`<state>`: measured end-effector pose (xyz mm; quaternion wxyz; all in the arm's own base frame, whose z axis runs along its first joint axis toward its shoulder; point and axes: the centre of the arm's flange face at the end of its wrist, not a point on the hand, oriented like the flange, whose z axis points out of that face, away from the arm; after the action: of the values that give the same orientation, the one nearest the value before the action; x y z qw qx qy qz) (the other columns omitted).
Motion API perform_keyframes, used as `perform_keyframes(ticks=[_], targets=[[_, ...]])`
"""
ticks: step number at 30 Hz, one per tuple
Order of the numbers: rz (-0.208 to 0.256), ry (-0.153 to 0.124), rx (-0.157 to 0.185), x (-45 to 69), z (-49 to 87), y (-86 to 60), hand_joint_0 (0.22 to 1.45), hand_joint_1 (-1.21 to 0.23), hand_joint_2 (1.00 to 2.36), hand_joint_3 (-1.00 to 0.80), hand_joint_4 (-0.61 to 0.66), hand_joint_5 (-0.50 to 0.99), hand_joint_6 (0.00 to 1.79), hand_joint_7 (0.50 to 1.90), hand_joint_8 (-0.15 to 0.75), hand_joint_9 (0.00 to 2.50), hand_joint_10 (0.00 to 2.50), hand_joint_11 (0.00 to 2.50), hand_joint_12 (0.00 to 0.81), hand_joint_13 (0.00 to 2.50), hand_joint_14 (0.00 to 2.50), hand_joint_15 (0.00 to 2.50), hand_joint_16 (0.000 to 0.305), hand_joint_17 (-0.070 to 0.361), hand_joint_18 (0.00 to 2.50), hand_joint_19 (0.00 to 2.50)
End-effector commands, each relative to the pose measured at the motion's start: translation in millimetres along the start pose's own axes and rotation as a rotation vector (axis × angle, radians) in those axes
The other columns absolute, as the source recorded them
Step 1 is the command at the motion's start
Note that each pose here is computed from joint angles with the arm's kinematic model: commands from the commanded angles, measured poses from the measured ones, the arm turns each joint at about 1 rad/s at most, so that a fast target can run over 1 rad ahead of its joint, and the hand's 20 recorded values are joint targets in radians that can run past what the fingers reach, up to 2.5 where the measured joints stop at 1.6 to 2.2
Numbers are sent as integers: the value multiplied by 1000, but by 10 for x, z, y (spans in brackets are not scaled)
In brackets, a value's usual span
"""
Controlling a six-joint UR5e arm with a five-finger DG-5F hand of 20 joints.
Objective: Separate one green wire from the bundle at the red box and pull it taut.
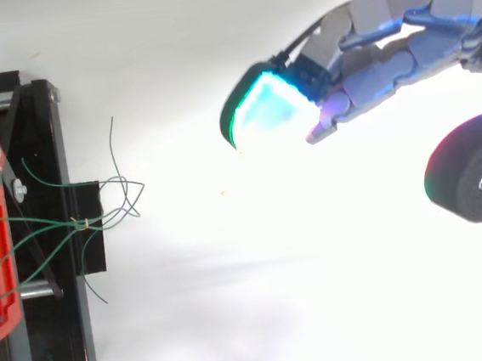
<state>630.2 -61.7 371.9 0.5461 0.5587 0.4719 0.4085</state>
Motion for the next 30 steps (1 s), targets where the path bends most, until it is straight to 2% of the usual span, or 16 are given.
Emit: perform_keyframes(ticks=[1,6,7,11,12,15,24,27,28,30], targets=[[-13,-40,-44,-11,48,37,555,-537,1003,-460,226,-227,502,678,275,511,2,55,258,358,2,74,29,65,465,80],[-41,-43,-57,1,60,52,555,-535,1003,-459,226,-227,502,678,274,514,1,52,260,359,1,71,29,66,462,87],[-50,-41,-47,13,80,-4,555,-535,1003,-458,225,-227,502,679,273,512,0,56,261,359,2,74,29,66,462,86],[-47,-21,-25,45,143,-161,555,-535,1003,-458,226,-227,502,679,273,513,0,57,263,359,2,77,30,67,463,103],[-29,-1,-26,67,148,-168,556,-535,1003,-459,226,-227,502,677,273,514,2,56,263,360,2,74,30,67,463,102],[-20,19,-26,111,143,-161,556,-536,1003,-459,226,-227,502,677,271,517,1,58,266,364,2,85,30,68,462,112],[-33,21,-15,113,140,-194,555,-536,1003,-463,224,-227,502,680,269,517,2,66,284,373,3,106,34,77,473,197],[-39,25,-3,131,171,-276,554,-535,1003,-463,224,-227,502,676,268,517,2,66,294,380,4,122,36,82,479,248],[-42,21,8,130,212,-376,552,-536,1003,-463,224,-227,502,680,267,514,2,67,299,380,4,125,38,86,480,282],[-40,18,5,138,218,-381,550,-537,1003,-467,221,-227,502,679,262,512,0,58,320,339,4,115,46,103,376,275]])
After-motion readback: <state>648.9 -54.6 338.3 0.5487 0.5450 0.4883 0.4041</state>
